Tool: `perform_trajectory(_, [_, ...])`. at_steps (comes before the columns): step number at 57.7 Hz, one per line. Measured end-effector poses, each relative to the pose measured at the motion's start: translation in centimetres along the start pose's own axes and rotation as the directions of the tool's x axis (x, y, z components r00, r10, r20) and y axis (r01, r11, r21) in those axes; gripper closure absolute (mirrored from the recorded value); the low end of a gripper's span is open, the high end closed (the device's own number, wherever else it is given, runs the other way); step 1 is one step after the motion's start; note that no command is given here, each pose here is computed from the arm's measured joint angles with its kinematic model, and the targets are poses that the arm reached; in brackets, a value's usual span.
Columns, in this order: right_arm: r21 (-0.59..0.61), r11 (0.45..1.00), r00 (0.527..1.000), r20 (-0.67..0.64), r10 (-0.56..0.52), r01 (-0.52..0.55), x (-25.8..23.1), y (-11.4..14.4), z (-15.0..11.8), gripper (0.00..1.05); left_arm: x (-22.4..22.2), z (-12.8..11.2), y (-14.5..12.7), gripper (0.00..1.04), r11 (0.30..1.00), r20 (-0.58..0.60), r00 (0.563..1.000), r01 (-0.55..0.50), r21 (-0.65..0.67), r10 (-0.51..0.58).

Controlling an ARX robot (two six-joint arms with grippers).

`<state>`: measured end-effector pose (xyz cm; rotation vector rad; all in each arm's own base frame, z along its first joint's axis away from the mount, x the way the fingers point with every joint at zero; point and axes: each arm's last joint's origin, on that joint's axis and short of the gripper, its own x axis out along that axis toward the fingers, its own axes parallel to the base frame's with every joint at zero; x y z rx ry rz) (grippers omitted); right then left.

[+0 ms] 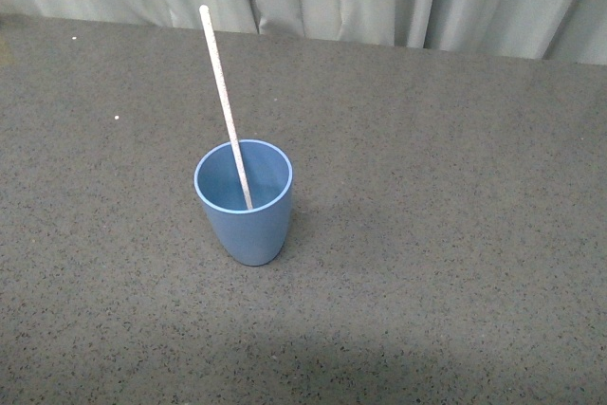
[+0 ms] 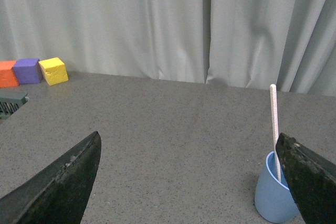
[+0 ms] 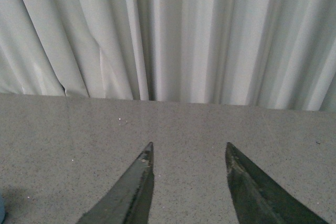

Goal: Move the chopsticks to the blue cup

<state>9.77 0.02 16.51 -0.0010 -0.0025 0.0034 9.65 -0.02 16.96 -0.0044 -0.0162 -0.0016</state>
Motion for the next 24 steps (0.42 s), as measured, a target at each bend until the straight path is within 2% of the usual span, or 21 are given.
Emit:
perform_trajectory(7, [0.000, 1.000, 1.000, 0.000, 0.000, 0.000, 0.00, 0.00, 0.00, 0.37, 0.00, 0.00, 0.00, 0.07, 1.000, 0.000, 1.000, 0.000, 0.000, 0.000])
perform_trajectory(15, [0.002, 1.000, 1.000, 0.000, 0.000, 0.000, 0.00, 0.00, 0.00, 0.07, 0.00, 0.00, 0.00, 0.07, 1.000, 0.000, 1.000, 0.000, 0.000, 0.000])
perform_trajectory(24, [0.001, 1.000, 1.000, 0.000, 0.000, 0.000, 0.00, 0.00, 0.00, 0.09, 0.00, 0.00, 0.00, 0.07, 1.000, 0.000, 1.000, 0.000, 0.000, 0.000])
